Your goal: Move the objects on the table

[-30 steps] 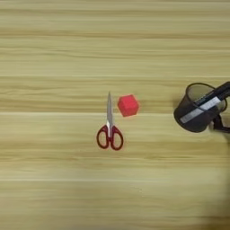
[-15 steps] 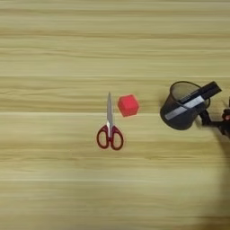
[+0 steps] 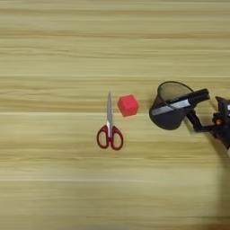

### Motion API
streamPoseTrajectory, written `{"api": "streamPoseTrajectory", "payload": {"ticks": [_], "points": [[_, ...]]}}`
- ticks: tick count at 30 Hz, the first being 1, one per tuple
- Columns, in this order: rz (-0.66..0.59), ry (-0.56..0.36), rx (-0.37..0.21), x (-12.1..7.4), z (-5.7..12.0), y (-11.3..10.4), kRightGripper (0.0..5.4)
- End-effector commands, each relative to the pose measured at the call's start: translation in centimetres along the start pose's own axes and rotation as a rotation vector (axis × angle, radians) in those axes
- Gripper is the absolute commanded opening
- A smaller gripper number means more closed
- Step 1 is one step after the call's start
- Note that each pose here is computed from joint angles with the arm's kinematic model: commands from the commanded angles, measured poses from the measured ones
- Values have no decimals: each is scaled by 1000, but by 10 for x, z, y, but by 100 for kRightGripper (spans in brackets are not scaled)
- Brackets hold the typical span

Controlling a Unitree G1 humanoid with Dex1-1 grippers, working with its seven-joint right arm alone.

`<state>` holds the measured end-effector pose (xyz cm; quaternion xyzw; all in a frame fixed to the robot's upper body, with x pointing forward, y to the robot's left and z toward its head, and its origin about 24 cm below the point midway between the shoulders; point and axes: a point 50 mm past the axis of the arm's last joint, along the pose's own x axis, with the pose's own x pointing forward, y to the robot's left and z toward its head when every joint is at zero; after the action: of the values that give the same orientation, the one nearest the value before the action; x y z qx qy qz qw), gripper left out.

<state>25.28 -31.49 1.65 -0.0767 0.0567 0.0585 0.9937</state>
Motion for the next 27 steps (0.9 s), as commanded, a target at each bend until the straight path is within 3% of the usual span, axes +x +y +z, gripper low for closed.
{"api": "streamPoseTrajectory", "payload": {"ticks": [1,7,14,19,27], "points": [[-15,-100,-75,6,29,-11,538],[8,-93,-99,2,28,-7,538],[-190,-53,-85,4,31,-30,538],[-249,-34,-83,8,29,-36,538],[-239,-46,-71,12,30,-33,538]]}}
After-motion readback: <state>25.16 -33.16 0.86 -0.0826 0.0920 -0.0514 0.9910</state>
